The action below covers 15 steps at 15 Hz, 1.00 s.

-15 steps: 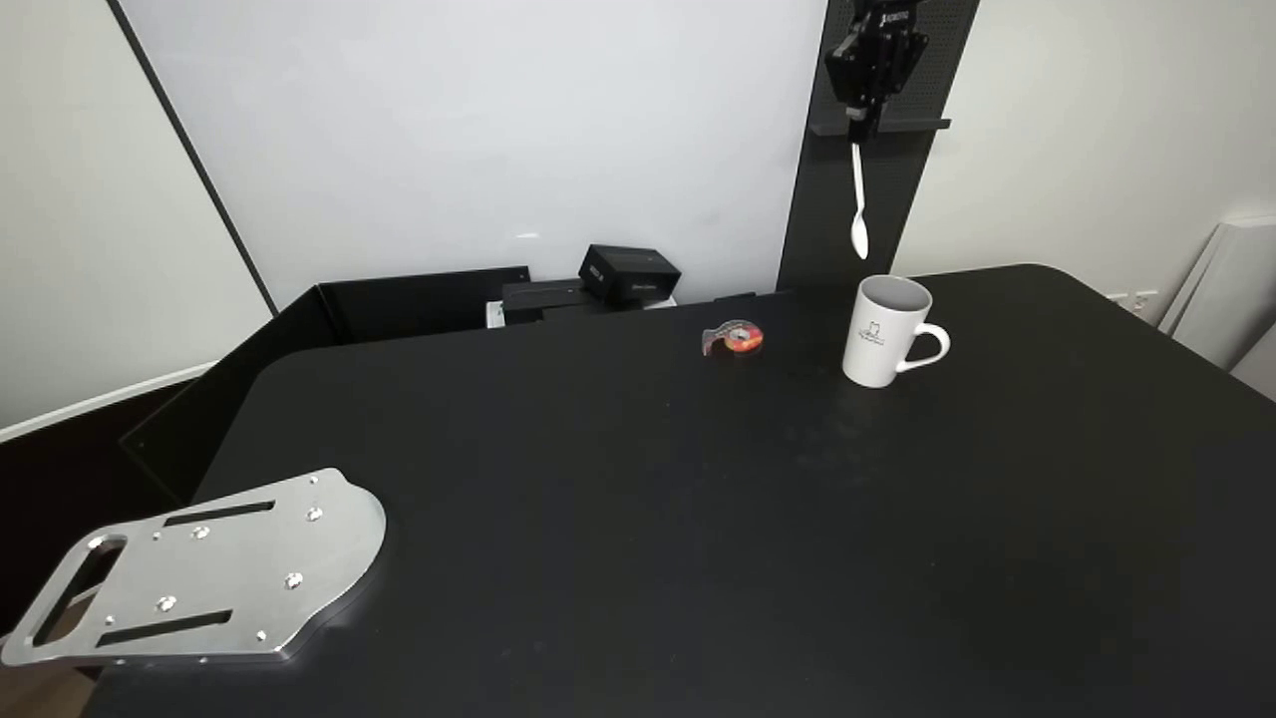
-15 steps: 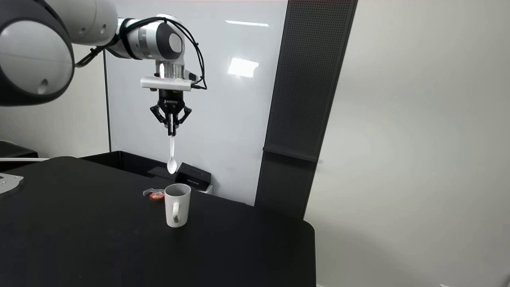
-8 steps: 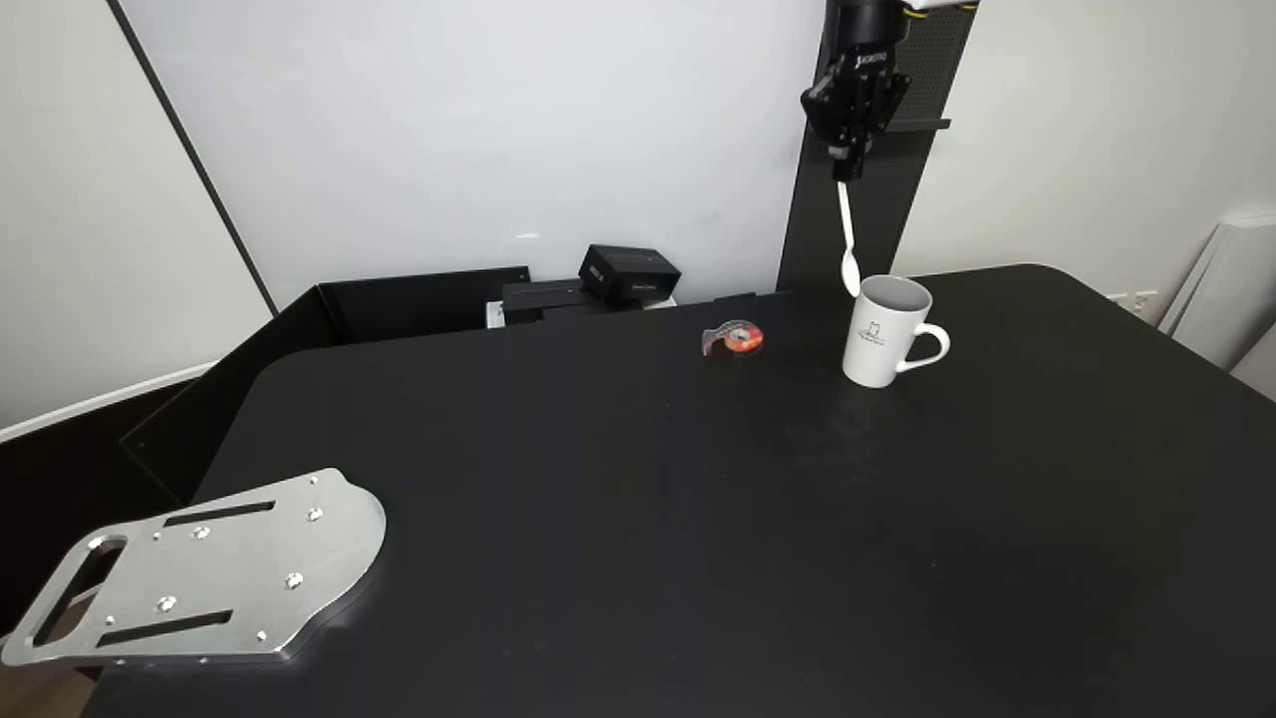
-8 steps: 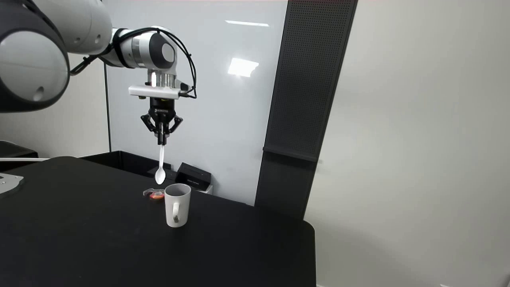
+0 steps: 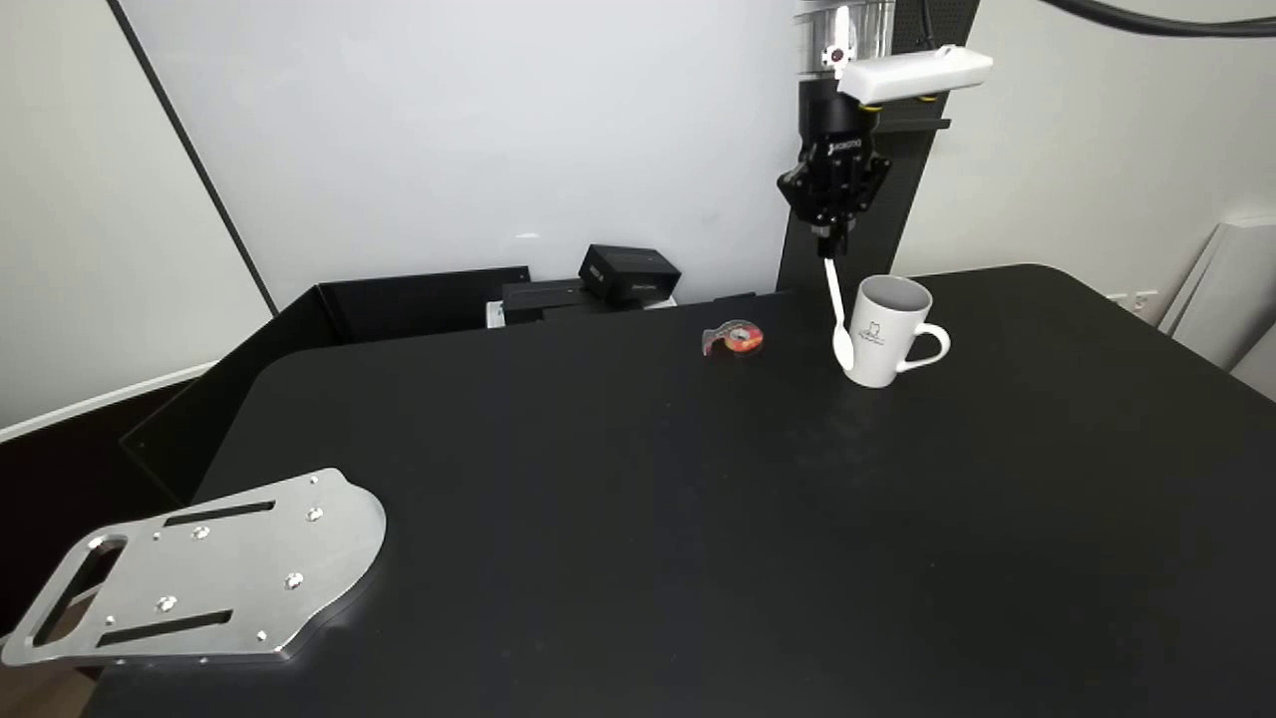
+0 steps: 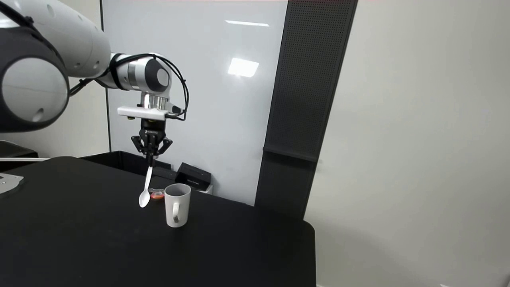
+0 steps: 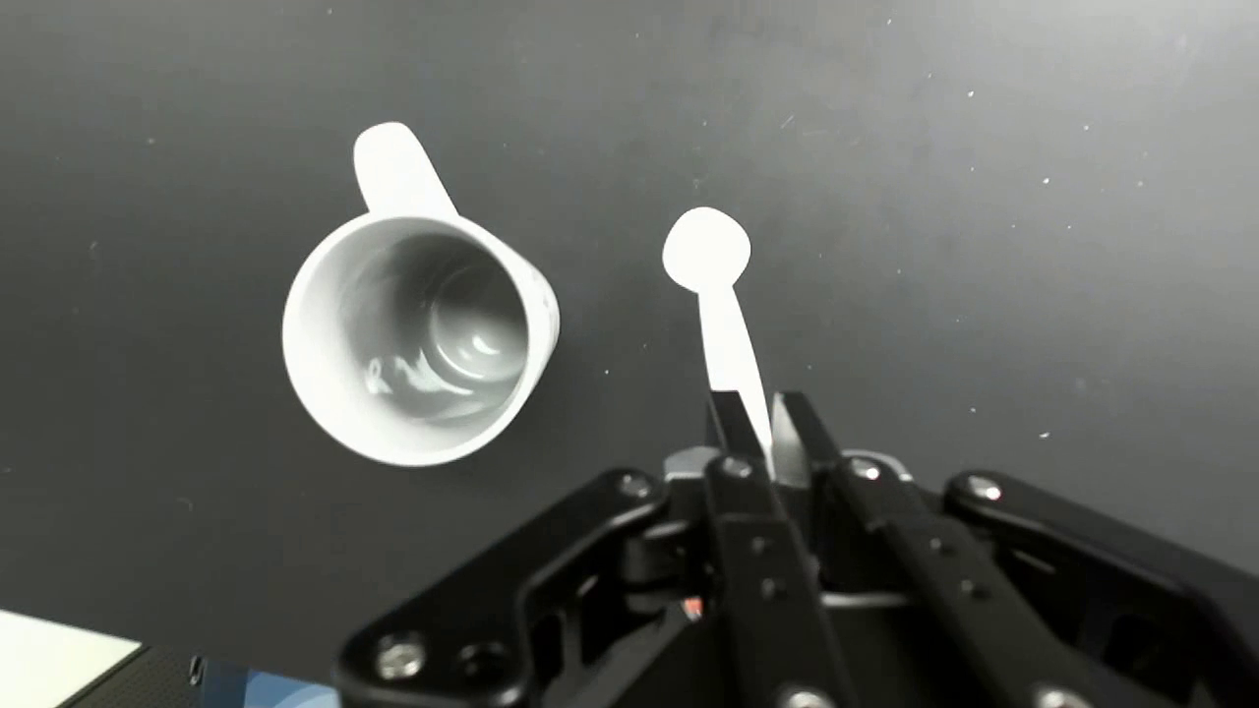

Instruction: Take the spoon out of the mug and put it on the table

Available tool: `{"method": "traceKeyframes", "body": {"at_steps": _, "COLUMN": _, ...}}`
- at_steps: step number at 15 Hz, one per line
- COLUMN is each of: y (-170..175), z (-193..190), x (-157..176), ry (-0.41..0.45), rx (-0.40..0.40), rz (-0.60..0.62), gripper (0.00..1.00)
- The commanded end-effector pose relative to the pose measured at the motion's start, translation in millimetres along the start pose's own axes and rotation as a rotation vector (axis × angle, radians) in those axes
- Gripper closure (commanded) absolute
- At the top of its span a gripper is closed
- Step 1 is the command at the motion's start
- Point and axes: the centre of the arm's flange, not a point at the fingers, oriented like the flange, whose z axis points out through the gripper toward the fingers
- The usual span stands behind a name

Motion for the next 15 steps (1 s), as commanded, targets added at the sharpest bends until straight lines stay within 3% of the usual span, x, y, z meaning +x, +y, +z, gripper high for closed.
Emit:
{"method": "traceKeyframes", "body": {"at_steps": 1, "y": -5.9, "z": 15.9, "x": 8.9, "ry": -0.064, "rx": 0.035, "rz": 0.061, "gripper": 0.97}}
{"method": "traceKeyframes", "body": {"at_steps": 15, "y": -22.8, "z": 106.0, "x": 1.9, "ry": -0.216, "rx": 0.038, "rz": 0.051, "gripper": 0.97}}
